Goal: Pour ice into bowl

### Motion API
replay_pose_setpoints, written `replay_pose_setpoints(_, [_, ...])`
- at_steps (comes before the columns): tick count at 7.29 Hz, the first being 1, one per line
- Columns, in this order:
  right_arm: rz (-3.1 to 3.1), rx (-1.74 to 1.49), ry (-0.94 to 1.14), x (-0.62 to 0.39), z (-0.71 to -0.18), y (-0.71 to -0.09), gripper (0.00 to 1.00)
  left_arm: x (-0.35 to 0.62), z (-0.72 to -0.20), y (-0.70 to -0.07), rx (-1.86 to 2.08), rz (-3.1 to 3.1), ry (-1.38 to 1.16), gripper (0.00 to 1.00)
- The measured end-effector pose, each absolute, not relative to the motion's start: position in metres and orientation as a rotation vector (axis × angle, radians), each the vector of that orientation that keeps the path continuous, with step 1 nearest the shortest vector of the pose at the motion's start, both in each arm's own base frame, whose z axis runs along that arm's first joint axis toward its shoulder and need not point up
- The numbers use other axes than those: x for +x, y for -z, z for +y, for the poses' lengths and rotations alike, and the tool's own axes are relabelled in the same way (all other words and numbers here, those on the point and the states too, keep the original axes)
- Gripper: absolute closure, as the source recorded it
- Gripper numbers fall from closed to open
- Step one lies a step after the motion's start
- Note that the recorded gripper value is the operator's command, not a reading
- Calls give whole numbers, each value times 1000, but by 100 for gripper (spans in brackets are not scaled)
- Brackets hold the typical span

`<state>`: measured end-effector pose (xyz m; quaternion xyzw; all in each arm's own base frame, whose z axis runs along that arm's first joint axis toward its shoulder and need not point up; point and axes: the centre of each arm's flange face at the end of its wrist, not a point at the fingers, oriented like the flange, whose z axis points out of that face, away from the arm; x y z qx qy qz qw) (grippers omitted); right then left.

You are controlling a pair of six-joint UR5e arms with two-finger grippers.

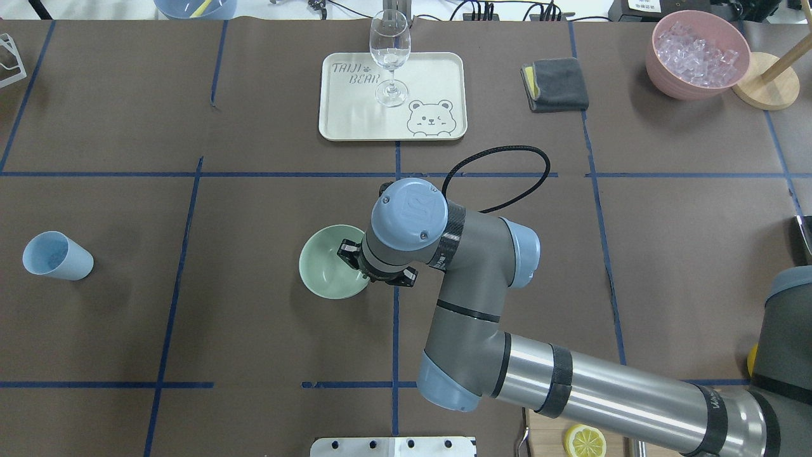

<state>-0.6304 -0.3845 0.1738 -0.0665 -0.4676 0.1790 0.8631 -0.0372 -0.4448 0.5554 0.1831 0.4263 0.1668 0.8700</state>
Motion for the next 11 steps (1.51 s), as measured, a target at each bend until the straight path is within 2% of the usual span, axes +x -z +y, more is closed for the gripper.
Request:
replay_pose_setpoints(3, [-1004, -132, -388, -614, -390, -166, 0, -34, -446, -557, 361, 898, -321, 0])
replay_pose_setpoints(5, [-1035, -120, -419, -548, -407, -165, 0, -28, -444, -541, 342, 936, -118, 0])
replay_pose_setpoints(7, [-1047, -107, -443, -481, -424, -185, 0, -7, -419, -534, 431, 976, 10, 0])
replay_pose_setpoints(11, [-1029, -72, -428, -417, -454, -224, 0, 53, -357, -552, 592, 938, 50, 0])
